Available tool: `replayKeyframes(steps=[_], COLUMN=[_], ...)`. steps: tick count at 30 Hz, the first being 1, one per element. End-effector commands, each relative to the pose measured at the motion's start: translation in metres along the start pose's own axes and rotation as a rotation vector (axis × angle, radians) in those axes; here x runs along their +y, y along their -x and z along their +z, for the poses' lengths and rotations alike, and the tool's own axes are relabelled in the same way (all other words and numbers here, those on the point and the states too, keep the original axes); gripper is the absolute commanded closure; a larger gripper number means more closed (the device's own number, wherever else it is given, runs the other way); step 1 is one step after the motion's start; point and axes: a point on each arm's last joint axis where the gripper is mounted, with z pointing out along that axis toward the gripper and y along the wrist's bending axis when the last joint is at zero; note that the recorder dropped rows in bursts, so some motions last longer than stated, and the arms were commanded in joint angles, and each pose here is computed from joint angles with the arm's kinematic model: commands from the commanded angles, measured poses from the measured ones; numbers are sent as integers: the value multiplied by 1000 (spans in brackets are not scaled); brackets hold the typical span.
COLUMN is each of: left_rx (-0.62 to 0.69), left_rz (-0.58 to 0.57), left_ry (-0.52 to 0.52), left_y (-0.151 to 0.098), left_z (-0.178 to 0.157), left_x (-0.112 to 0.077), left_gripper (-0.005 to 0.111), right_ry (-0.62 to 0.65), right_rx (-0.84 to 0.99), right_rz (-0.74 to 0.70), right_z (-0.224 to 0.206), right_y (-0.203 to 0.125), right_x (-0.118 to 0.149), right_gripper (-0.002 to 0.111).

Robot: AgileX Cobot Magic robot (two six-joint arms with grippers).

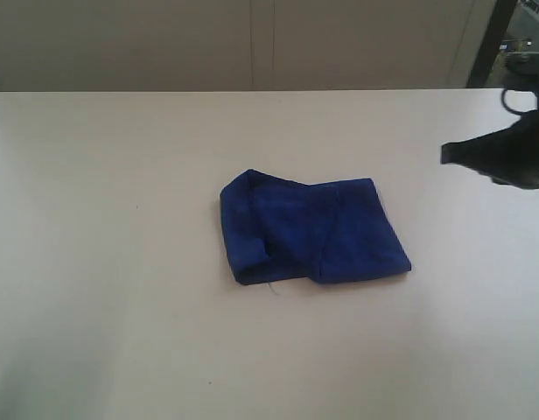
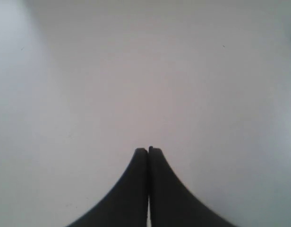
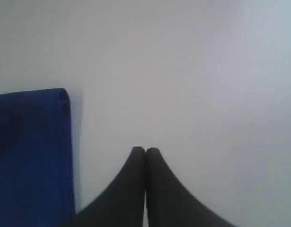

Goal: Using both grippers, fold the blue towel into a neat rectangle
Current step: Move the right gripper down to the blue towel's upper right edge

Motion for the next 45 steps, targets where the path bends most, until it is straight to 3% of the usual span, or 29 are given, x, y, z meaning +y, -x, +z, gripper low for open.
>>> replayKeyframes(steps=[1, 8, 17, 22, 28, 45], left_rx=[2, 2, 2, 2, 2, 2], left_rz=[-8, -8, -8, -8, -8, -8], left_ry=[4, 4, 4, 4, 4, 4], left_y=[-2, -2, -2, -2, -2, -2], left_z=[1, 1, 1, 1, 1, 1], left_x=[0, 0, 0, 0, 0, 0], left_gripper=[107, 107, 107, 107, 107, 107], right_ry=[78, 338, 450, 540, 530, 572], right_rx=[68, 183, 198, 196, 220, 208], right_rz=[-80, -149, -63, -10, 11, 42], right_z=[31, 50, 88, 106, 118, 123], right_y=[11, 28, 17, 14, 7, 6], right_x=[27, 57, 69, 77, 76, 80], right_gripper=[108, 108, 108, 93, 79, 79])
